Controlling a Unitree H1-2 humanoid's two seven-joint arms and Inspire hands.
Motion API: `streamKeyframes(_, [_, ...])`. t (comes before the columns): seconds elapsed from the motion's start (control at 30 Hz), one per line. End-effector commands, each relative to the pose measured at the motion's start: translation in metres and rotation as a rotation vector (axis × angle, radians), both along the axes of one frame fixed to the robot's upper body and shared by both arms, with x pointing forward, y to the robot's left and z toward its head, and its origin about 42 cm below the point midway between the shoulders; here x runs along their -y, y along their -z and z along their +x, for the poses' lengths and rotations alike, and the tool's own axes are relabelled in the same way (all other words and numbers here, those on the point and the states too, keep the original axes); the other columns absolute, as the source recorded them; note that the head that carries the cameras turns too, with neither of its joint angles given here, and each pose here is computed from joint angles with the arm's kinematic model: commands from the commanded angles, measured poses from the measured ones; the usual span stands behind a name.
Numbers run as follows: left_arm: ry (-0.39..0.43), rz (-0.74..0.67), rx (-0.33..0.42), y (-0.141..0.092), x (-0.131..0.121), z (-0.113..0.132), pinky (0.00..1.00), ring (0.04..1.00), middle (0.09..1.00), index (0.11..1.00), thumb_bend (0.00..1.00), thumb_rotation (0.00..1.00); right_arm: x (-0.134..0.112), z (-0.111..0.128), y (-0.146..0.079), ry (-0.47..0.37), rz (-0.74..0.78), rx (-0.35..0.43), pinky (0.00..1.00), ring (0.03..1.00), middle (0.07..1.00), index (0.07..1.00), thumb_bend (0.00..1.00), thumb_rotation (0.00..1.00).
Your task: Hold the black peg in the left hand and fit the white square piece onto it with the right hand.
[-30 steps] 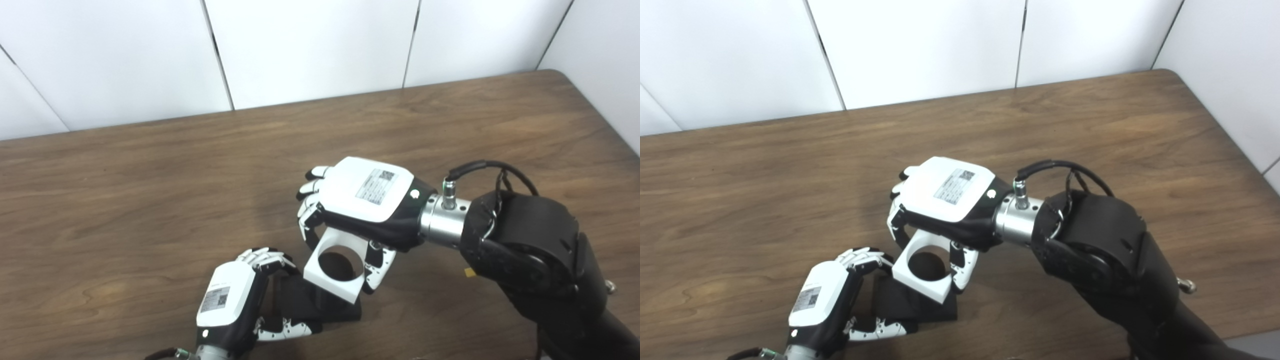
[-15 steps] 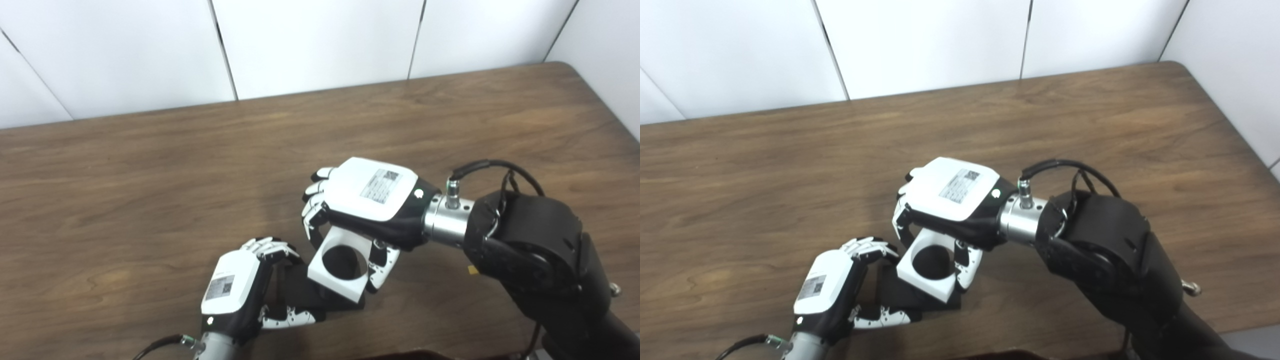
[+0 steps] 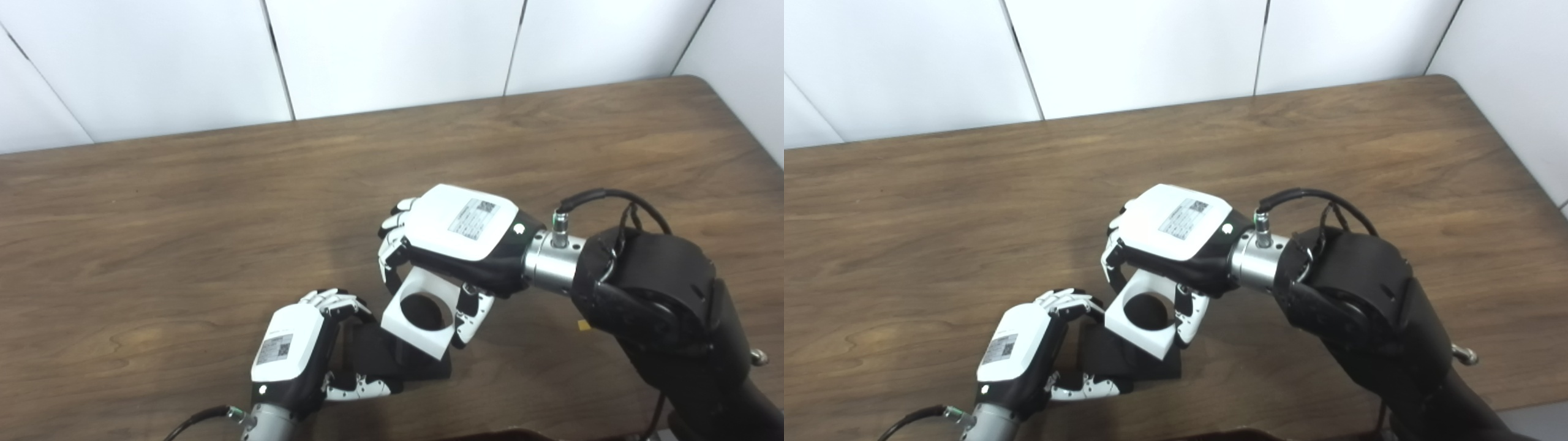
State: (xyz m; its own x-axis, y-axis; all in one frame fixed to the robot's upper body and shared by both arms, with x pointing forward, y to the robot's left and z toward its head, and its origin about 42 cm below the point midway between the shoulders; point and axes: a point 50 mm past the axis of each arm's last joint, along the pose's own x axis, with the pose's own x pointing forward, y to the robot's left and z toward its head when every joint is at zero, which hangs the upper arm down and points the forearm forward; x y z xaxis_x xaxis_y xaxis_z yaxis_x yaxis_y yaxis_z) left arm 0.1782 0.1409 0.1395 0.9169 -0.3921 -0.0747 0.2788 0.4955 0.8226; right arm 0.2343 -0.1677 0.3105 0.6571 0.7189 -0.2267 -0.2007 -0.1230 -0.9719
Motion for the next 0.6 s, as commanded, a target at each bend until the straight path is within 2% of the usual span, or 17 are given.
streamKeyframes(0.0, [0.016, -0.049, 0.026, -0.0108, 0.0137, 0.0019, 0.88, 0.839, 0.750, 0.485, 0.52, 0.05, 0.0039, 0.0011, -0.0020, -0.002, -0.017, 0.027, 0.90, 0.861, 0.738, 0.484, 0.52, 0.13])
streamKeyframes(0.57, [0.017, -0.046, 0.022, -0.0123, 0.0186, 0.0032, 0.88, 0.843, 0.753, 0.485, 0.52, 0.05, -0.0060, 0.0001, 0.0064, -0.021, 0.003, 0.014, 0.92, 0.866, 0.741, 0.485, 0.52, 0.13])
